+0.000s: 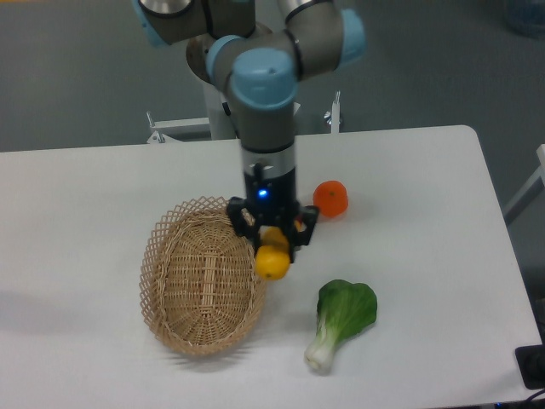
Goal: Place the mango in the basket
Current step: 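Carry the mango over the wicker basket and lower it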
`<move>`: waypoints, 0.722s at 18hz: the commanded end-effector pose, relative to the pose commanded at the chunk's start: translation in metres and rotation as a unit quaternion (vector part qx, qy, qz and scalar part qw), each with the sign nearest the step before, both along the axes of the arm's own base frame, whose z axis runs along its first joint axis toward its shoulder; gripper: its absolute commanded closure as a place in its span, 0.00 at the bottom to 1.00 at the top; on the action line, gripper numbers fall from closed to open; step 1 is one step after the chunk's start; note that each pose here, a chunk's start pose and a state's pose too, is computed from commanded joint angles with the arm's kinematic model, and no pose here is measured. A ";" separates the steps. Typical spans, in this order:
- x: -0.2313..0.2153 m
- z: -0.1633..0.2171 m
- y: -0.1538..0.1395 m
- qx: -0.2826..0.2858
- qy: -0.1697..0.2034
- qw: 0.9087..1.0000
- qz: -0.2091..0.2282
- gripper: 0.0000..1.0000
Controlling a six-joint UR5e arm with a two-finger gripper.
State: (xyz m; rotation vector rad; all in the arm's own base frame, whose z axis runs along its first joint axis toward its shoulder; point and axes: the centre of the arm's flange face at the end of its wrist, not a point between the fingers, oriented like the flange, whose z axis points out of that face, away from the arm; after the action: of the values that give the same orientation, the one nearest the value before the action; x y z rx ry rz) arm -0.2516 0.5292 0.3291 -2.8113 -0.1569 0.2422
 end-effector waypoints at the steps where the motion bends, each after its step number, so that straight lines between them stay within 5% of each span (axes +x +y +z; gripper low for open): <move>1: 0.007 -0.010 0.007 -0.008 -0.003 1.000 -0.007 0.50; 13: 0.069 -0.085 0.046 -0.079 -0.009 0.995 -0.068 0.50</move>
State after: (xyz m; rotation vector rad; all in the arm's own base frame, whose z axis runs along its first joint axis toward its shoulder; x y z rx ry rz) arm -0.1825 0.5753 0.2446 -2.9662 0.0519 0.2044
